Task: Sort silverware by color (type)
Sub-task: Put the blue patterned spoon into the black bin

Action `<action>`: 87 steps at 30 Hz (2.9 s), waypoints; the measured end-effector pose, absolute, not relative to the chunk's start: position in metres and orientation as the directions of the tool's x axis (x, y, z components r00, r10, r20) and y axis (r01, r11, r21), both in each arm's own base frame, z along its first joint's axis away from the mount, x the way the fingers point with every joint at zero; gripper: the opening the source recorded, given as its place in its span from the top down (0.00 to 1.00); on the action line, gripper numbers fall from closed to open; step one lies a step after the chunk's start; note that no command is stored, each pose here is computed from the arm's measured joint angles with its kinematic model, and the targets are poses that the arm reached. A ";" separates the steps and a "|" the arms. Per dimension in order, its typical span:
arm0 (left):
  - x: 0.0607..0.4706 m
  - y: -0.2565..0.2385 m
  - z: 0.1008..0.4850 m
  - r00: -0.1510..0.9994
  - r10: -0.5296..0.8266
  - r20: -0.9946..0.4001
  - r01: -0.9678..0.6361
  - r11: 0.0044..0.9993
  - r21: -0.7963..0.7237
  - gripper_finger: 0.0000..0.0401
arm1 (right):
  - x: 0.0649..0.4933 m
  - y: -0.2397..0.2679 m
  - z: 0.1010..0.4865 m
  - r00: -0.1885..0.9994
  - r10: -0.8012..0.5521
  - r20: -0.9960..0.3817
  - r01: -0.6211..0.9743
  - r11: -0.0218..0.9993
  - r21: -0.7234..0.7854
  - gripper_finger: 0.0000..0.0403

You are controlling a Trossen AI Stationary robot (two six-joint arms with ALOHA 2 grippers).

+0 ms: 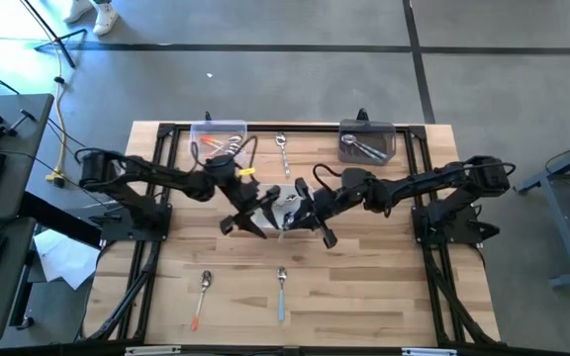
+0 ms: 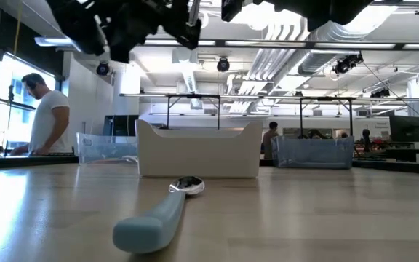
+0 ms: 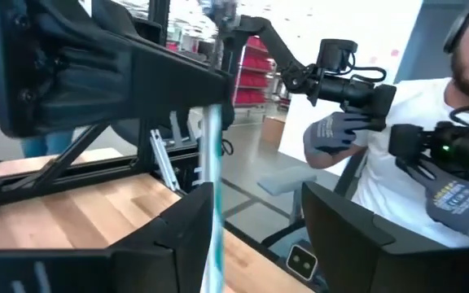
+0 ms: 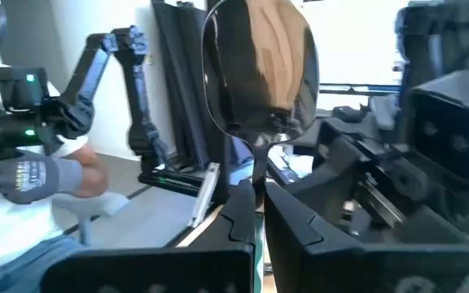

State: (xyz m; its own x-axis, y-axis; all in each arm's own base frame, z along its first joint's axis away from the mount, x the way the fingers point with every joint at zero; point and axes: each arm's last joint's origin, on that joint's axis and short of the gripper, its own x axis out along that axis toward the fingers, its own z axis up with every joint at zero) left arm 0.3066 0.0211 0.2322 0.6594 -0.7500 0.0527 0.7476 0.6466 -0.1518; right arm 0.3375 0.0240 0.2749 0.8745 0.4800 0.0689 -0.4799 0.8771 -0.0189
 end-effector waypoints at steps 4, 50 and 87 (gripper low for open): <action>0.324 0.021 0.230 0.649 -0.759 0.047 0.755 0.636 -0.162 0.54 | 0.337 0.025 0.275 0.864 0.499 0.067 -0.497 0.867 -0.044 1.00; 0.347 0.047 0.219 0.819 -0.574 0.004 0.561 0.798 -0.220 0.97 | 0.308 0.006 0.319 0.991 0.043 -0.124 -0.047 0.999 -0.022 0.56; 0.350 0.067 0.207 0.927 0.354 -0.124 -0.360 0.932 -0.029 0.96 | 0.344 -0.005 0.263 0.618 -0.783 -0.071 0.786 0.618 0.023 0.59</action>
State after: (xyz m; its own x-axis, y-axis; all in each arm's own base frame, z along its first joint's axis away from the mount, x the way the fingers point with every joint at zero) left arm 0.3499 0.0673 0.2074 0.9268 0.3545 -0.1240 -0.3605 0.9323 -0.0291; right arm 0.3440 -0.0048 0.2626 0.6181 -0.7829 -0.0712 0.7857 0.6182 0.0235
